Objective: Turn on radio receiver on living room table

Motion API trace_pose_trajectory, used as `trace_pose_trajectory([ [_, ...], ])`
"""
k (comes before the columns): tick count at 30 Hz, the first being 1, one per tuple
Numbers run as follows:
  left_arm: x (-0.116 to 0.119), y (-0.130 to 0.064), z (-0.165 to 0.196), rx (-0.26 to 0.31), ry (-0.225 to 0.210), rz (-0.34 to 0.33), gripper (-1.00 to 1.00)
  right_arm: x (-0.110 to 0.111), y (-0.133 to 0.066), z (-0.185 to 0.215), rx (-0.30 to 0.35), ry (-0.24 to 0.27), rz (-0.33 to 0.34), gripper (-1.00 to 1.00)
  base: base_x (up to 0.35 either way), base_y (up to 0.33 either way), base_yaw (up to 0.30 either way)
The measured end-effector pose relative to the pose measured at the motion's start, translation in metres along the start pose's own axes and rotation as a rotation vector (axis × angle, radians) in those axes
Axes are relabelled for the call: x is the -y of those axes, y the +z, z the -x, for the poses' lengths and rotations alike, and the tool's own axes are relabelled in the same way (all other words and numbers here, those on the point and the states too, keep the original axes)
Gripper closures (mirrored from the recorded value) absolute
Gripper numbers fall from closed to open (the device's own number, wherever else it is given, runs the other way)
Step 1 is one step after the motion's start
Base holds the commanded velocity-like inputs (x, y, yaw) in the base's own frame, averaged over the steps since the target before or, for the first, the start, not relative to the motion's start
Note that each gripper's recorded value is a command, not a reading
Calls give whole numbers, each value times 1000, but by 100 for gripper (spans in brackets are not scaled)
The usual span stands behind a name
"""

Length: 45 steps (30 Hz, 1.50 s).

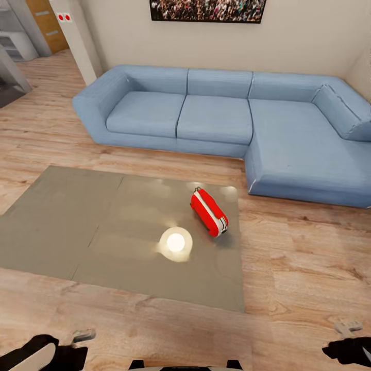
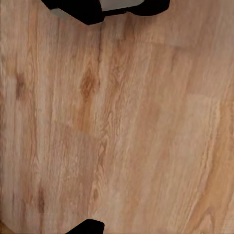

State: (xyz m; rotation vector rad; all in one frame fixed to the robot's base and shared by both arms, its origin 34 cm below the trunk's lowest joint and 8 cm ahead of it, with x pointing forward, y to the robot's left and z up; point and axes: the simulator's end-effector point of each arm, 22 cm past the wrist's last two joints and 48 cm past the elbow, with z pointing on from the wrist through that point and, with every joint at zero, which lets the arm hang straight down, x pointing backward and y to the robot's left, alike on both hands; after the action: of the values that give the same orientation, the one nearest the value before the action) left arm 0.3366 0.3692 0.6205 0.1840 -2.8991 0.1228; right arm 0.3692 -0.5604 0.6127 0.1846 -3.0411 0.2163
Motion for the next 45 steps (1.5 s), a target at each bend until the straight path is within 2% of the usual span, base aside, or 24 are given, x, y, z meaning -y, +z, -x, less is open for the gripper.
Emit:
trace_pose_trajectory([
  [2, -4, 31, -34, 8, 36, -23, 100, -38, 12, -54, -68, -19, 53, -100, 0, 0, 0],
  [3, -4, 36, -40, 11, 41, -28, 100, -48, 14, -68, -85, -22, 66, -100, 0, 0, 0],
  [5, 2, 64, -80, 0, 40, -40, 100, -99, 20, -131, -166, -40, 130, -100, 0, 0, 0],
  [7, 6, 82, -115, -17, 32, -23, 100, -146, 21, -170, -213, -46, 190, -100, 0, 0, 0],
  [8, 11, 90, -136, -22, 32, -15, 100, -177, 20, -194, -243, -49, 227, -100, 0, 0, 0],
  [10, 18, 94, -161, -23, 36, -20, 100, -220, 16, -222, -275, -52, 271, -100, 0, 0, 0],
  [12, 28, 97, -184, -31, 39, -32, 100, -271, 10, -250, -300, -60, 309, -100, 0, 0, 0],
  [16, 60, 101, -222, -66, 37, -73, 100, -327, 2, -277, -266, -81, 278, -100, 0, 0, 0],
  [18, 71, 101, -238, -79, 37, -85, 100, -347, -3, -287, -252, -84, 264, -100, 0, 0, 0],
  [20, 75, 101, -245, -61, 41, -90, 100, -357, -6, -292, -243, -84, 257, -100, 0, 0, 0],
  [25, 71, 100, -250, -14, 40, -77, 100, -362, -7, -292, -233, -84, 253, -100, 0, 0, 0],
  [45, 73, 98, -238, 24, 48, -80, 100, -362, -6, -279, -201, -83, 245, -100, 0, 0, 0],
])
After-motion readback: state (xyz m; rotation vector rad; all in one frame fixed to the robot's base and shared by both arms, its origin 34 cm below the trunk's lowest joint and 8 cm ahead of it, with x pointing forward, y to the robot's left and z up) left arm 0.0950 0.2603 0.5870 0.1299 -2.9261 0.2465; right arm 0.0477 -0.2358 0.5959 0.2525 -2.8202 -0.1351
